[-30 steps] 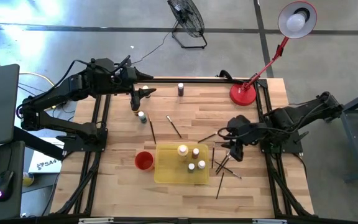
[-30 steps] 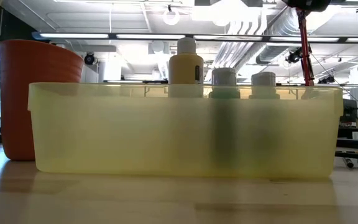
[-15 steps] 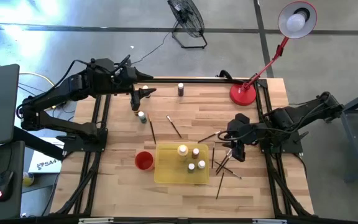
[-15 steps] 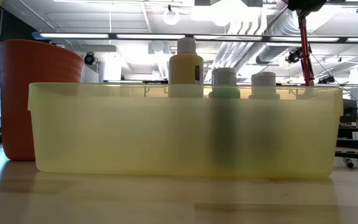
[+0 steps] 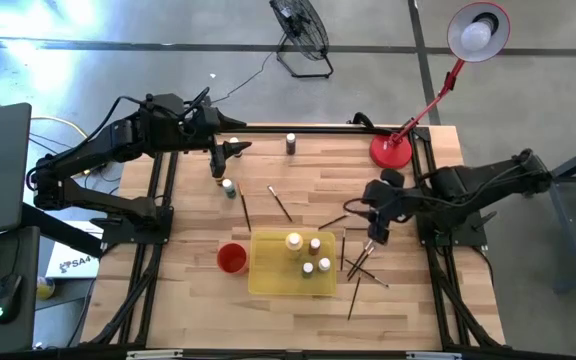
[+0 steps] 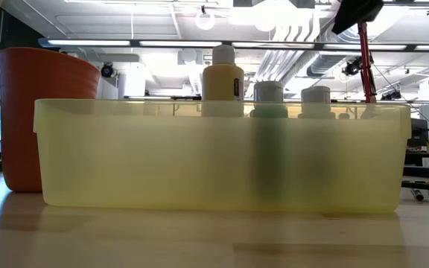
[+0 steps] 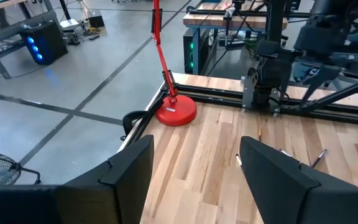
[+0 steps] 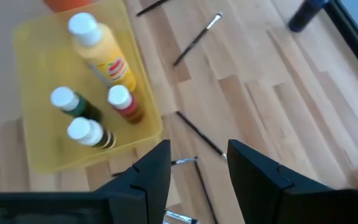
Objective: Pick & Place Paint Supplies
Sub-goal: Put the silver paintbrush into the orange cup
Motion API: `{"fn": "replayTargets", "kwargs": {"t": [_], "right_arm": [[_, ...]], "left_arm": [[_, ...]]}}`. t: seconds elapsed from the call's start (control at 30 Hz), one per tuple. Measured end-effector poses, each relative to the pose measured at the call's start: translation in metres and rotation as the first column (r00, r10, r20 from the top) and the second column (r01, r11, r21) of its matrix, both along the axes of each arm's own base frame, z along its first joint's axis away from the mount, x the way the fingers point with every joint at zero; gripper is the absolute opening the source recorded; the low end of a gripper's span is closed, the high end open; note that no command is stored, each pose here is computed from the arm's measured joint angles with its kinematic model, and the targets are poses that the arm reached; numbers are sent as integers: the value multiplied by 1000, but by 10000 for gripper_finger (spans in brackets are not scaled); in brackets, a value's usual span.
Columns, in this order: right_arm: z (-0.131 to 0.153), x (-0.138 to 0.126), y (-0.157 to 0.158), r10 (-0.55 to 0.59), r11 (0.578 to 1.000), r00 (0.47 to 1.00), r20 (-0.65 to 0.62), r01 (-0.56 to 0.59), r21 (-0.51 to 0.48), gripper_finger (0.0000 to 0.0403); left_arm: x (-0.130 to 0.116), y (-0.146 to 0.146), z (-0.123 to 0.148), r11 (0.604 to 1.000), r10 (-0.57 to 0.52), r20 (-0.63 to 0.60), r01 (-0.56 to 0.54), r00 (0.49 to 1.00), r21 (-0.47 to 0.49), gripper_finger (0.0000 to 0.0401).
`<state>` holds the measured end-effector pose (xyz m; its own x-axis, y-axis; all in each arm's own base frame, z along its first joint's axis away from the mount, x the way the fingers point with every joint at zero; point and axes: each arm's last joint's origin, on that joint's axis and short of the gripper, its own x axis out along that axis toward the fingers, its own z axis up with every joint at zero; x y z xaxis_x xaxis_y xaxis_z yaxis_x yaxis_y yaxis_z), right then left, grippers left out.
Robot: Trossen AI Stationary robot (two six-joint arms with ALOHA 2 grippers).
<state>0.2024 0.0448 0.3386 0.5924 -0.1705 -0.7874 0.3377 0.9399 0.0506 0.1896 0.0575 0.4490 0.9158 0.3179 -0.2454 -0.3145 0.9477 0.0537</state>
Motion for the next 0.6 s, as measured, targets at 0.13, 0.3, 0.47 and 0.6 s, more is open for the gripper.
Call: {"fn": "replayTargets", "kwargs": {"t": [0.13,0.3,0.47,0.6], "right_arm": [[-1,2,-8,-33,999,999,-1,33,-5,148],[-22,5,-20,-36,997,998,-56,32,-72,148],[-47,8,-29,-7,999,995,-103,2,-42,149],[-57,10,-34,33,999,993,-115,-34,-11,149]], "left_arm": [[0,0,0,1000,-1,-1,1,1000,4,232],[0,0,0,1000,-1,-1,1,1000,4,232],[0,0,0,1000,-1,-1,1,1000,3,232],[0,0,0,1000,-1,-1,1,1000,3,232]]}}
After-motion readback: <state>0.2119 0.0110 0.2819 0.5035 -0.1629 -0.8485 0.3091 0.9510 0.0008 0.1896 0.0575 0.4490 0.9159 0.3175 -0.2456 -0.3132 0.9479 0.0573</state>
